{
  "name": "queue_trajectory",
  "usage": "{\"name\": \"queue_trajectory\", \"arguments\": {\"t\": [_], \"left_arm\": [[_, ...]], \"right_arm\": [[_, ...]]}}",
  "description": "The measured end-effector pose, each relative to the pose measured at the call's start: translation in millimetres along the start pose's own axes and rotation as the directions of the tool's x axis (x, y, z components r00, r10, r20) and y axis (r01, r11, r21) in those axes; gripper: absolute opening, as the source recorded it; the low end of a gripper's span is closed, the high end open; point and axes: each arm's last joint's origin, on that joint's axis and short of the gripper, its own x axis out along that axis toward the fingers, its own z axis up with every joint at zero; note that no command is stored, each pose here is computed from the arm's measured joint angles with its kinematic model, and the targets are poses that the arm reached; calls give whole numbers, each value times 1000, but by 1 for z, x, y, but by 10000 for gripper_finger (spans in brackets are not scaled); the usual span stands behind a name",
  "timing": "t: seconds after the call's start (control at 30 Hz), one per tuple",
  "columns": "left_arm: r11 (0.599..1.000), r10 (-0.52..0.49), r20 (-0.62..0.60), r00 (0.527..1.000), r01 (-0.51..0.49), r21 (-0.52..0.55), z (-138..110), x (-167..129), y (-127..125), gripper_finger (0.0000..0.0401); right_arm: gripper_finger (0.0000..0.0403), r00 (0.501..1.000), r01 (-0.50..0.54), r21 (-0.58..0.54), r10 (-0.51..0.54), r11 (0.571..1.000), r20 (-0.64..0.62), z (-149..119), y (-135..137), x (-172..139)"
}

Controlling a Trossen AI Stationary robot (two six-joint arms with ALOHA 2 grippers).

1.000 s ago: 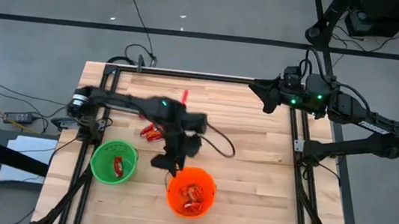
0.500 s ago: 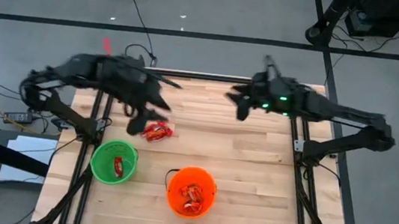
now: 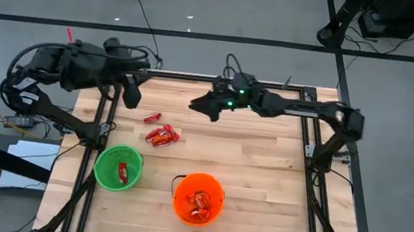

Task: Sort candy by brand, put in halloween buckets
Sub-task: Put the red chocolate into the green bucket

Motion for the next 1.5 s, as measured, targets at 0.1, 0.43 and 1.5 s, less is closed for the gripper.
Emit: {"name": "queue_trajectory", "arguments": {"t": [0.1, 0.43, 1.5], "left_arm": [[1000, 14, -51, 999, -13, 24, -6, 0, 1, 160], [998, 3, -105, 994, 3, 56, -10, 3, 0, 160], [994, -80, -148, 986, 89, 58, -13, 2, -3, 160]], "right_arm": [[215, 997, -20, 79, 26, 997, -76, -13, -25, 15], [215, 981, 150, -10, -150, 989, -120, -33, -56, 28], [215, 998, -31, -123, 24, 992, -58, -80, -84, 138]]}}
